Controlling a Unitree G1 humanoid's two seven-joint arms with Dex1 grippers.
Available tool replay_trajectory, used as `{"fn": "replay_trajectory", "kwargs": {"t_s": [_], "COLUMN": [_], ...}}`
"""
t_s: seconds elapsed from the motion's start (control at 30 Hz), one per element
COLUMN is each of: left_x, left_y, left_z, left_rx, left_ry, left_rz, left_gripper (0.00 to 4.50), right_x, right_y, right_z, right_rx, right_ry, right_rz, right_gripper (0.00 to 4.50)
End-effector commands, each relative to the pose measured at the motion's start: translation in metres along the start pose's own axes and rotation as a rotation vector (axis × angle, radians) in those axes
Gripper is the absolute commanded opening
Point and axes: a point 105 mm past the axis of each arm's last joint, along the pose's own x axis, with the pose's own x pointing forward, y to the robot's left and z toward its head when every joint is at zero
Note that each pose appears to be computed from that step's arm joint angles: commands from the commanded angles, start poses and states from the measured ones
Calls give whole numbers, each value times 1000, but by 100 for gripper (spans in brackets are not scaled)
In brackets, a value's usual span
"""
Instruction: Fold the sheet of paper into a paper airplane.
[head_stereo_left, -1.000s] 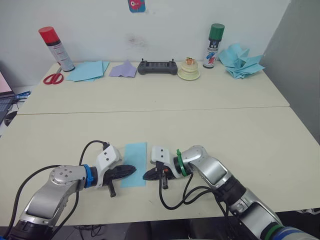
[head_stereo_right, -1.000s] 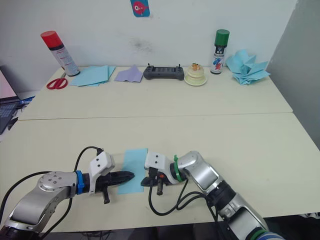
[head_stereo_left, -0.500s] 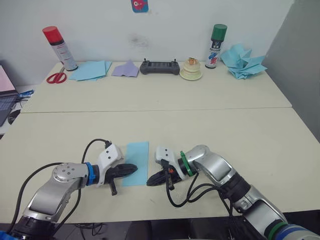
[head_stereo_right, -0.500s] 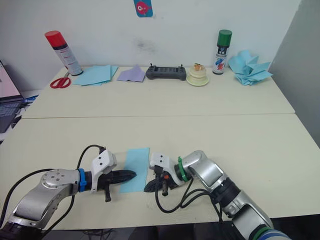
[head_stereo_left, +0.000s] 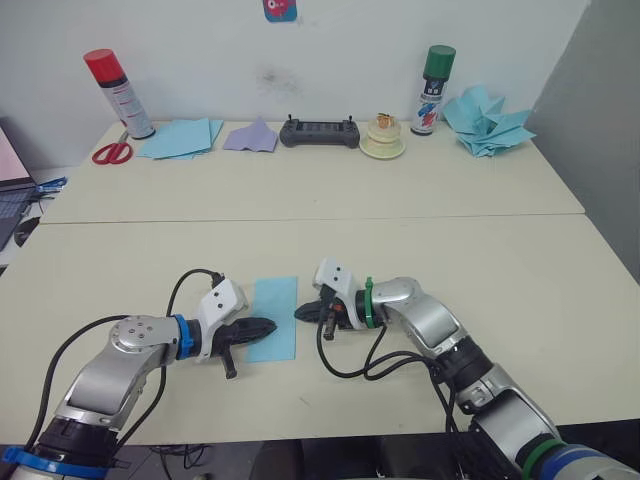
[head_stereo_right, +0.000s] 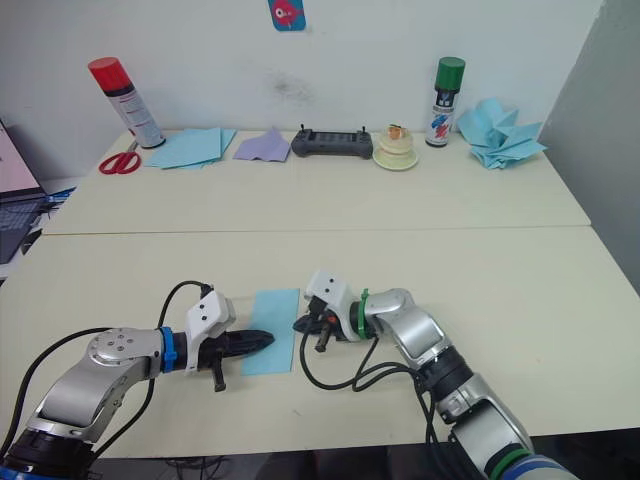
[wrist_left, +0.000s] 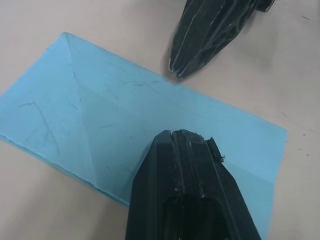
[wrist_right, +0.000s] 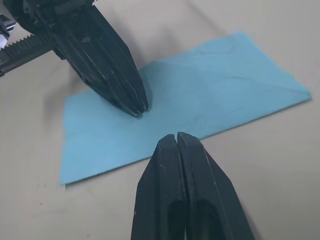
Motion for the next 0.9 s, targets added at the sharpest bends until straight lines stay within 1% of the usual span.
{"fn": "replay_trajectory", "kwargs": {"t_s": [0.03, 0.17, 0.23, 0.27, 0.37, 0.47, 0.53, 0.6, 0.73, 0.9], "left_x": [-3, -7, -13, -19, -38, -49, -53, -53, -46, -35], "left_y": [6, 6, 9, 11, 21, 31, 37, 38, 32, 23], "left_z": [-9, 2, 12, 16, 33, 42, 37, 30, 26, 19], "left_rx": [-14, -9, -29, -35, -74, -83, -78, -70, -70, -82], "left_ry": [38, -12, -54, -60, -114, -144, -127, -107, -116, -101], "left_rz": [43, 39, 44, 43, 72, 117, 159, 169, 159, 127], "left_gripper": [0, 0, 0, 0, 0, 0, 0, 0, 0, 0], "right_x": [4, 6, 5, 4, 0, -10, -20, -33, -52, -61], "right_y": [2, -4, -8, -9, -9, -8, -9, -12, -15, -13], "right_z": [4, -3, -6, -6, 5, 30, 44, 51, 52, 43], "right_rx": [-52, -59, -58, -53, -30, -11, 0, -14, -47, -68], "right_ry": [-5, 37, 50, 45, -27, -158, -223, -241, -222, -151], "right_rz": [-2, -25, -34, -34, -20, -2, -5, -17, -43, -67], "right_gripper": [3, 3, 3, 3, 3, 3, 3, 3, 3, 3]}}
